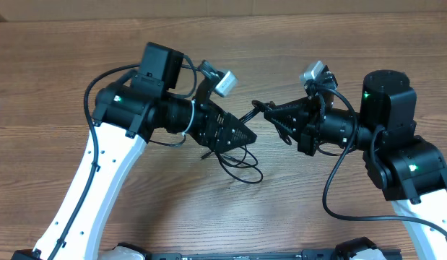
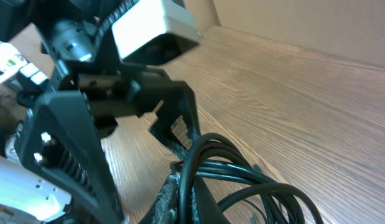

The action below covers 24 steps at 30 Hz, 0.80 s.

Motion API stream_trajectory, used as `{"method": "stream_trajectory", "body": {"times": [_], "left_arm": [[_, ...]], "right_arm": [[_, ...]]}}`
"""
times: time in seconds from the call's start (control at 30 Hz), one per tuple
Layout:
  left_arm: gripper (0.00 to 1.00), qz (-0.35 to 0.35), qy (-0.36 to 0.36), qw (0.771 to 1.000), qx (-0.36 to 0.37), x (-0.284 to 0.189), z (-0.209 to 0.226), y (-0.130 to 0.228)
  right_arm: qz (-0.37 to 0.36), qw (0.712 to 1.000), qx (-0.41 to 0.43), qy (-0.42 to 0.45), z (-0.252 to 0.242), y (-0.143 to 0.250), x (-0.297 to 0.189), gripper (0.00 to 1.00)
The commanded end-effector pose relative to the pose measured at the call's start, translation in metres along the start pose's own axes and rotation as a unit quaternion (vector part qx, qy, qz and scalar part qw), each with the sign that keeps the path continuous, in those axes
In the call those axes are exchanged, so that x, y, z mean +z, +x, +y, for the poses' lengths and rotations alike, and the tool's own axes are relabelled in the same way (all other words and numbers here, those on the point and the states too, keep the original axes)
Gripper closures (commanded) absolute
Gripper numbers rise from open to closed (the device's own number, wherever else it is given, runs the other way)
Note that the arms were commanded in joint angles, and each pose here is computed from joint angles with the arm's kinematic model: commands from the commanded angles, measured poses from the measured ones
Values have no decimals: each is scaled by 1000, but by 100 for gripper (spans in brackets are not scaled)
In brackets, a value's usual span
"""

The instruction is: Untangle cables

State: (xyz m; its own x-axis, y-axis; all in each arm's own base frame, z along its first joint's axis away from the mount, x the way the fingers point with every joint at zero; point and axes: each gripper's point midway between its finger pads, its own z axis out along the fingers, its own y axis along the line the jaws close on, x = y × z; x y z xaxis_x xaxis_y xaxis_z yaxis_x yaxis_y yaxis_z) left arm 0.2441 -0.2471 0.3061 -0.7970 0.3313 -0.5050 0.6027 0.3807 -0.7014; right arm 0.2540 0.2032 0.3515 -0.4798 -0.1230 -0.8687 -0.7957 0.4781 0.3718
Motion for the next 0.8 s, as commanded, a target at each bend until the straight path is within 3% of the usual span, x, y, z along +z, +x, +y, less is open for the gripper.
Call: {"method": "stream_trajectory", "body": {"times": [0.0, 0.1, 0.13, 0.17, 0.2, 0.43, 0.77], "left_arm": [[14, 0, 3, 999, 34, 3, -10, -2], [36, -2, -10, 999, 40, 3, -6, -4], [67, -4, -20, 999, 42, 3, -2, -6], [85, -5, -27, 999, 43, 3, 0, -6], [96, -5, -32, 999, 43, 3, 2, -6], [96, -15, -88, 995, 46, 0, 21, -13], [96, -38, -164, 985, 41, -17, 53, -23]], "right_arm": [[-15, 999, -19, -38, 19, -11, -6, 96], [-14, 998, -19, -61, 27, -10, -7, 96], [-14, 998, -18, -65, 29, -10, -7, 96], [-12, 998, -17, -64, 28, -9, -7, 96], [-11, 998, -15, -64, 28, -8, -7, 96], [21, 999, 23, -25, 15, 9, -6, 96], [104, 984, 92, 111, -26, 57, -16, 96]]}}
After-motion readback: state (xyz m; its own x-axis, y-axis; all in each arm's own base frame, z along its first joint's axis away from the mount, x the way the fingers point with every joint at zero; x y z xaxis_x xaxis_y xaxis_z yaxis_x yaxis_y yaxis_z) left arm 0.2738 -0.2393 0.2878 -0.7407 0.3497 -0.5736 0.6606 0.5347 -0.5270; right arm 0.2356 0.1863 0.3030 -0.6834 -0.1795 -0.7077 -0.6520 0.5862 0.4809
